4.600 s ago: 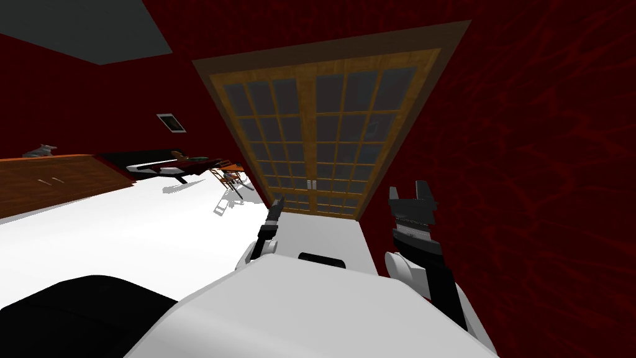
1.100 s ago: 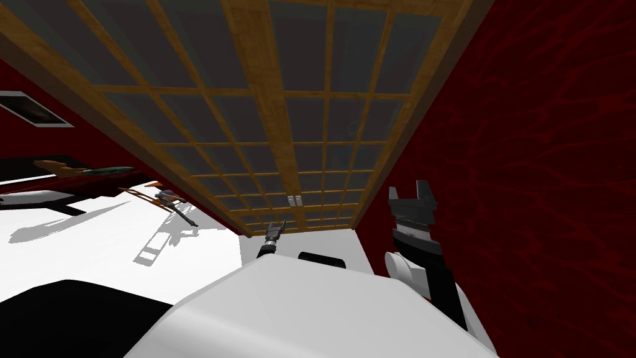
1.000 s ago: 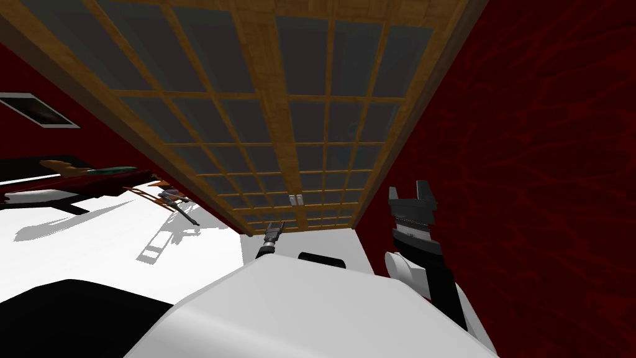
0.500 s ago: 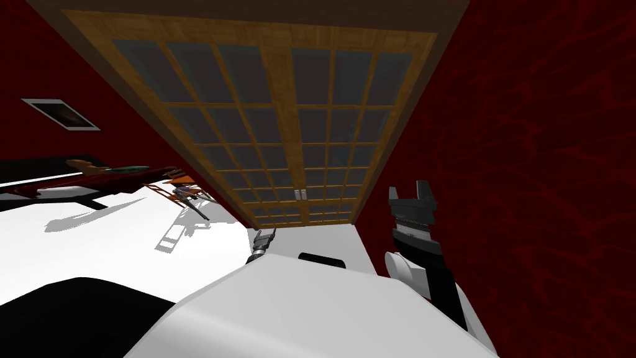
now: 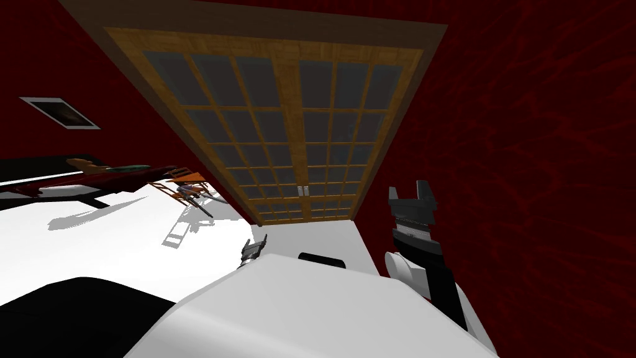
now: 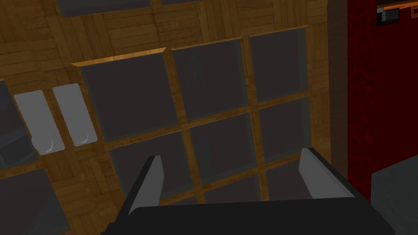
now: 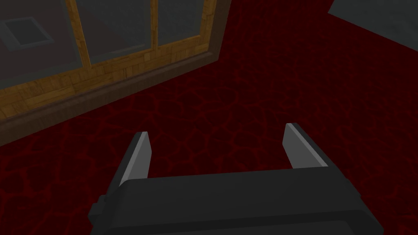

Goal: Pull the door open

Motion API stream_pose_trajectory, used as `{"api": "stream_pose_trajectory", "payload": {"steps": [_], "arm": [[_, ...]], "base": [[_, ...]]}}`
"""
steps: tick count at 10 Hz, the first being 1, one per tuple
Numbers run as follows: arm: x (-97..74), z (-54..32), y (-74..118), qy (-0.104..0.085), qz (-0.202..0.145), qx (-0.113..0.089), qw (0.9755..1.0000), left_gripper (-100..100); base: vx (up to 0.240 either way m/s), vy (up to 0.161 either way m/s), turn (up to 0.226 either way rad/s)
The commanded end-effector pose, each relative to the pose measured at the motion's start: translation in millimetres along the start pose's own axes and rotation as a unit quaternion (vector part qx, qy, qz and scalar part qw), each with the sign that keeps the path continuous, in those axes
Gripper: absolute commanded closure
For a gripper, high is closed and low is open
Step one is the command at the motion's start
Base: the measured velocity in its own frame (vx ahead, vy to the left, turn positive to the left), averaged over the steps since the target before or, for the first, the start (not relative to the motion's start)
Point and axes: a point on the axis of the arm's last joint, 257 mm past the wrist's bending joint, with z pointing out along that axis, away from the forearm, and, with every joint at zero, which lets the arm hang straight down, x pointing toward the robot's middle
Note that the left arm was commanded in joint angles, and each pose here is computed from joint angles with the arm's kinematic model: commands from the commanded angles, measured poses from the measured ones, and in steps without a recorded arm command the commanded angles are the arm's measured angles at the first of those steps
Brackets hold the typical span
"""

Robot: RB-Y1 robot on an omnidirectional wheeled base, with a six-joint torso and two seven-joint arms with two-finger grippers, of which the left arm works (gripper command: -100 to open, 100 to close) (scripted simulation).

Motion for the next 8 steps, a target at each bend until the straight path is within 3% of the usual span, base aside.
{"api": "stream_pose_trajectory", "payload": {"steps": [1, 4, 5, 8], "arm": [[4.8, -5.6, 22.8, 0.01, 0.004, -0.023, 0.9997, -100], [14.6, -10.9, 47.7, 0.023, 0.002, -0.059, 0.998, -100], [14.8, -7.9, 49.4, 0.023, -0.003, -0.068, 0.9974, -100], [7.1, 7.0, 35.5, 0.011, -0.015, -0.069, 0.9974, -100]], "base": [[-0.117, 0.04, -0.059], [-0.076, 0.045, -0.101], [0.032, 0.049, -0.197], [0.145, 0.04, -0.168]]}}
